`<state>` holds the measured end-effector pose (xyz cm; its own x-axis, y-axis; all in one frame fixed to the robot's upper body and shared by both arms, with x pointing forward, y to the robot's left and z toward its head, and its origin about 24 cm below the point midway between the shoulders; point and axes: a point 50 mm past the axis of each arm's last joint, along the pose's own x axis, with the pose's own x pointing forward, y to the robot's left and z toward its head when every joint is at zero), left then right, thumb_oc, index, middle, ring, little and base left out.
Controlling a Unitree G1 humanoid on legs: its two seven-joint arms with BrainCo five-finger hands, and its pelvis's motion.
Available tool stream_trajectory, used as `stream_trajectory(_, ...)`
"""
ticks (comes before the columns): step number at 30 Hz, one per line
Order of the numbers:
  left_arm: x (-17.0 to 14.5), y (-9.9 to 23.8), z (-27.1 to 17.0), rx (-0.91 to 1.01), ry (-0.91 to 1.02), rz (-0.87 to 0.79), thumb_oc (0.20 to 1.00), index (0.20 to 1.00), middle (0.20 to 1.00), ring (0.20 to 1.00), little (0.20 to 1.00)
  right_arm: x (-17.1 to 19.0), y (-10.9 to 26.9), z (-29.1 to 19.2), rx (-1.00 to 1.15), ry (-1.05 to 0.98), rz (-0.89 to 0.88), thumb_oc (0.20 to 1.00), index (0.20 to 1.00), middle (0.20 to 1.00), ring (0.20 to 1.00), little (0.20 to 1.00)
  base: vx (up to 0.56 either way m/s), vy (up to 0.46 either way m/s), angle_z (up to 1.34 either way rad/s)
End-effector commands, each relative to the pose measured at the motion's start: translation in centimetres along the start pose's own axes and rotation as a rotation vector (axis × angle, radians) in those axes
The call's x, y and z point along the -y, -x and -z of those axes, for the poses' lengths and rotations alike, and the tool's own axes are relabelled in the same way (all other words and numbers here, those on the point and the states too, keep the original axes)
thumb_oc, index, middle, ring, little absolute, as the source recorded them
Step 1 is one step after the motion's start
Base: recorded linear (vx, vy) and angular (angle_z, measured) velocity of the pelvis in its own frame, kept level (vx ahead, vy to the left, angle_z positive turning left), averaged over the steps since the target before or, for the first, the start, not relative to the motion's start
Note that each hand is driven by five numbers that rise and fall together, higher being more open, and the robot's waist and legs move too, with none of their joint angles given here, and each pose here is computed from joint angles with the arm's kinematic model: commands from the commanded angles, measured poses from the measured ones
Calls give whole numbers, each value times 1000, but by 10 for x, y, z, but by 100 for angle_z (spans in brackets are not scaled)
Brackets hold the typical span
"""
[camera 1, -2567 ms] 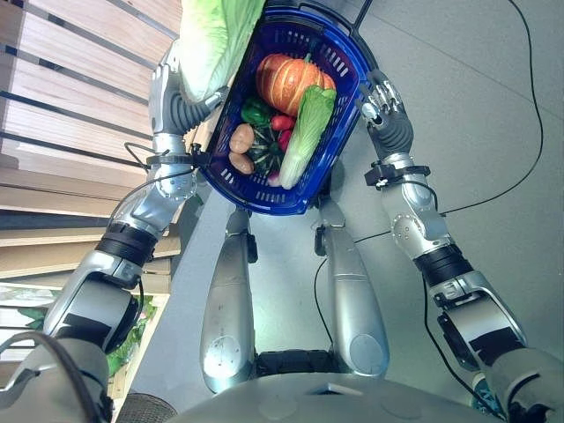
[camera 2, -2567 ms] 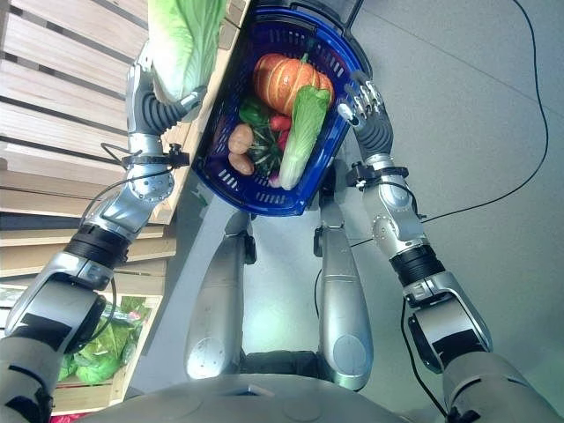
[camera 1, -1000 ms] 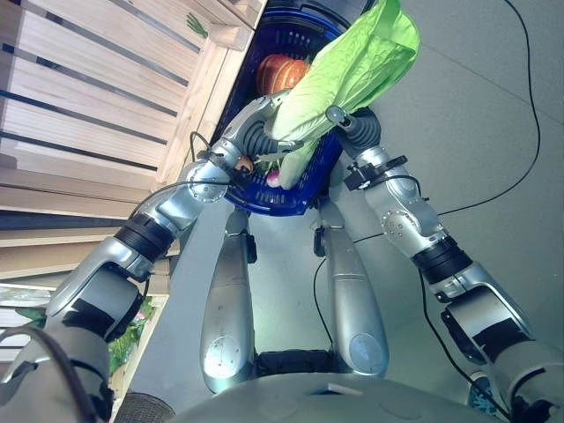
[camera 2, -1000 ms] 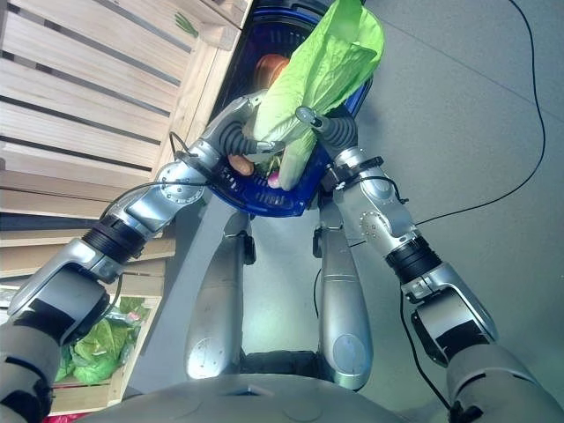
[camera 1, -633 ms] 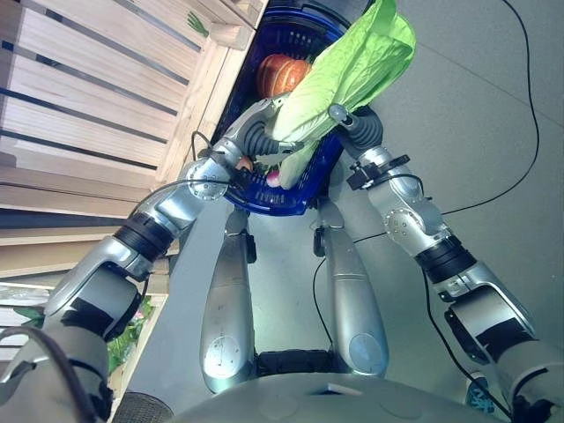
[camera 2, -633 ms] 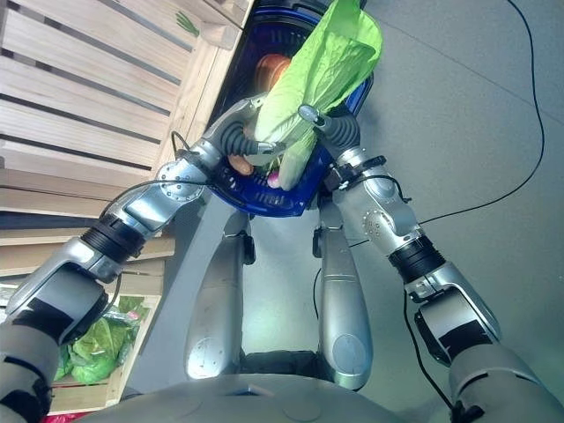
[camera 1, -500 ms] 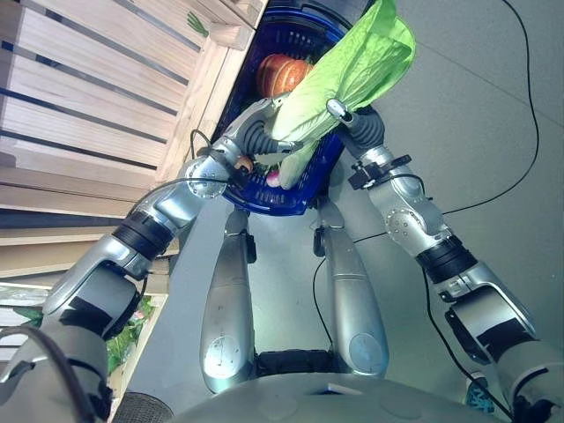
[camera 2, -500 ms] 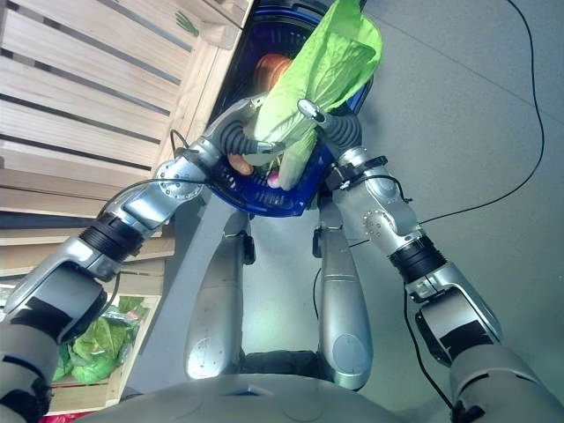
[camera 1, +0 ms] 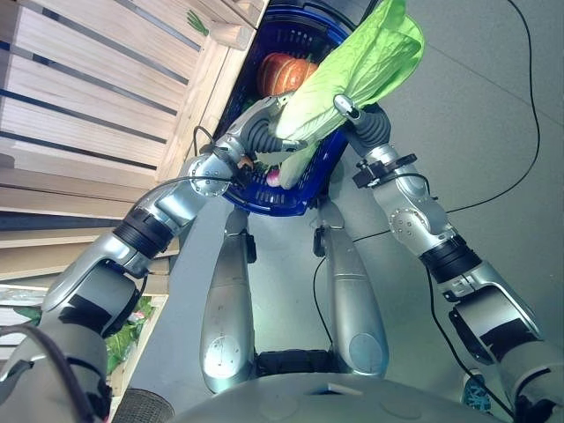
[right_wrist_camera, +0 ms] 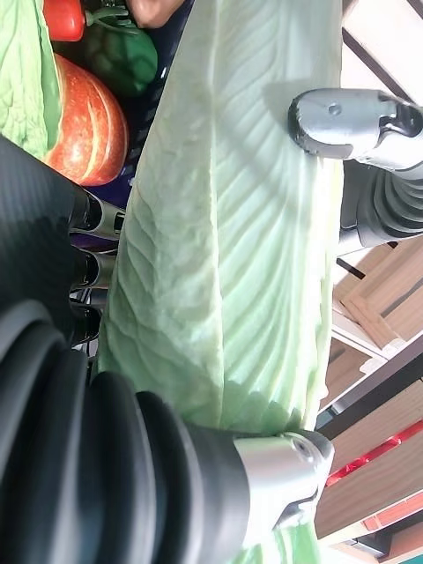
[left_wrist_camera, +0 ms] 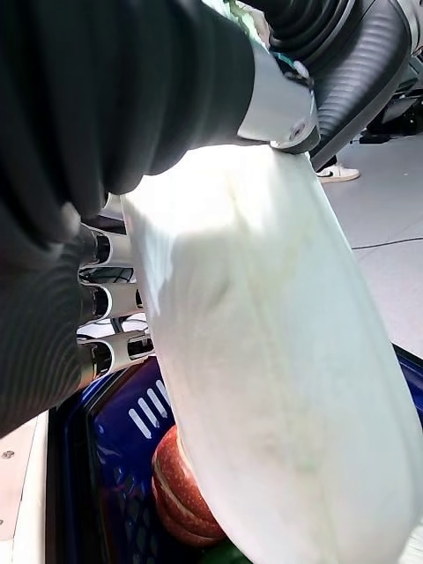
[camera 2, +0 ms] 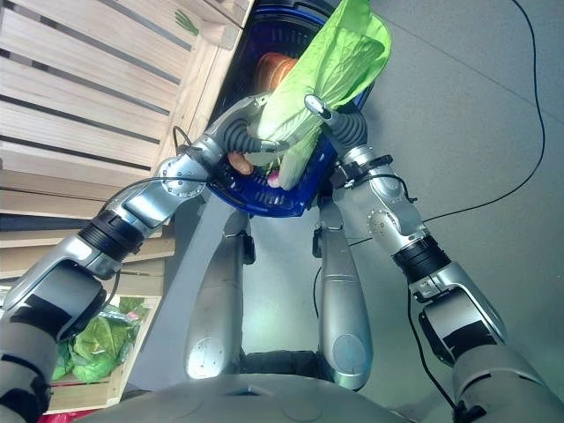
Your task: Pick up fruits and vegetables into the basket
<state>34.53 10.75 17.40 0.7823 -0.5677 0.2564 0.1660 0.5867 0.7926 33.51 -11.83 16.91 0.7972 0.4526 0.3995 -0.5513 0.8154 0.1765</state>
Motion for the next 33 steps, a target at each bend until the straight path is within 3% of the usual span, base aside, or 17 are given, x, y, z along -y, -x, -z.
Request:
stream_trajectory(1,9,4,-6,43,50,-66,1000,1000,1000,1000,1000,-47,-9,-35,222,-44,-229,200,200,200,200,200,0,0,0)
stream_trajectory(6,-11,13,-4,91,201,-366,1000,1000,1000,1000,1000,-42,-6,-33,234,-45,-203,200,200,200,200,200,0,0,0)
stream_trajectory(17,-50,35,13,92,536,-794,1000,1000,1000,1000,1000,-32,-2,-34,247,2,-115,200,200,200,200,200,0,0,0)
stream_trajectory(33,-59,55,59,-145,604,-1032,1000,1000,1000,1000,1000,-2,-5,-36,201,260,133,200,200,200,200,200,4,19,0)
